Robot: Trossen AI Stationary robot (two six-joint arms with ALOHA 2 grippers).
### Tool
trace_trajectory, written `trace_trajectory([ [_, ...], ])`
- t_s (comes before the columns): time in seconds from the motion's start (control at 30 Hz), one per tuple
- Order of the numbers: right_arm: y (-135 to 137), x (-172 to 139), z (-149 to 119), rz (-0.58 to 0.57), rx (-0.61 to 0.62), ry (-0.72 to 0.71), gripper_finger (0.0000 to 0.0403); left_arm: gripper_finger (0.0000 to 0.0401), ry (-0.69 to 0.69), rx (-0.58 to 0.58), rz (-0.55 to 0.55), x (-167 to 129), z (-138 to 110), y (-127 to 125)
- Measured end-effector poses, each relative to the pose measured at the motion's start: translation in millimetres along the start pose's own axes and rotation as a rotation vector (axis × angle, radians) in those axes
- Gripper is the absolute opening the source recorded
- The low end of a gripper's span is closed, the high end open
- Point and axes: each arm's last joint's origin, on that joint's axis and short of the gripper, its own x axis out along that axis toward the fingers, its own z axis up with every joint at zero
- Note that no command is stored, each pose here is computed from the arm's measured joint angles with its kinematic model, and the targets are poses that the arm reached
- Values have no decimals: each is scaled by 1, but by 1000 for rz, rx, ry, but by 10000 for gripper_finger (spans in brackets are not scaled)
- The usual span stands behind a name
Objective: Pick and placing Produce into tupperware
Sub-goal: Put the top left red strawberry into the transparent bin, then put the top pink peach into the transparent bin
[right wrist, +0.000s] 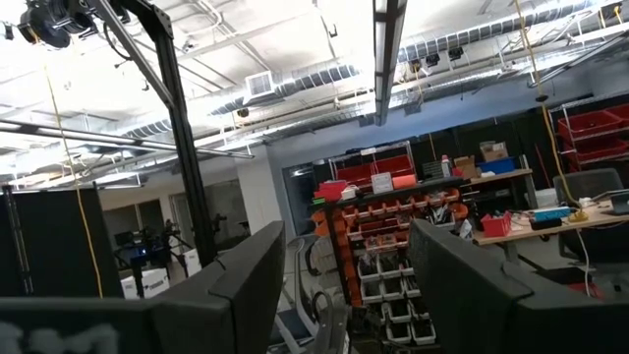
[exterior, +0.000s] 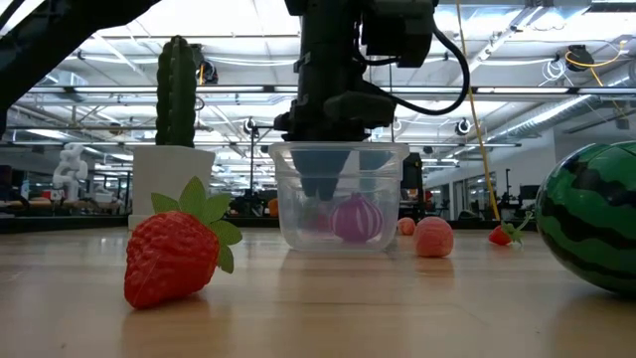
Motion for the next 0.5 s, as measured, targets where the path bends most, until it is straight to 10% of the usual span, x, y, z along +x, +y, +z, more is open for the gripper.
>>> trace_trajectory([
  [0.5, 0, 0, 0, 0, 0, 0, 210, 230, -12, -15, -30, -11, 1, -2],
])
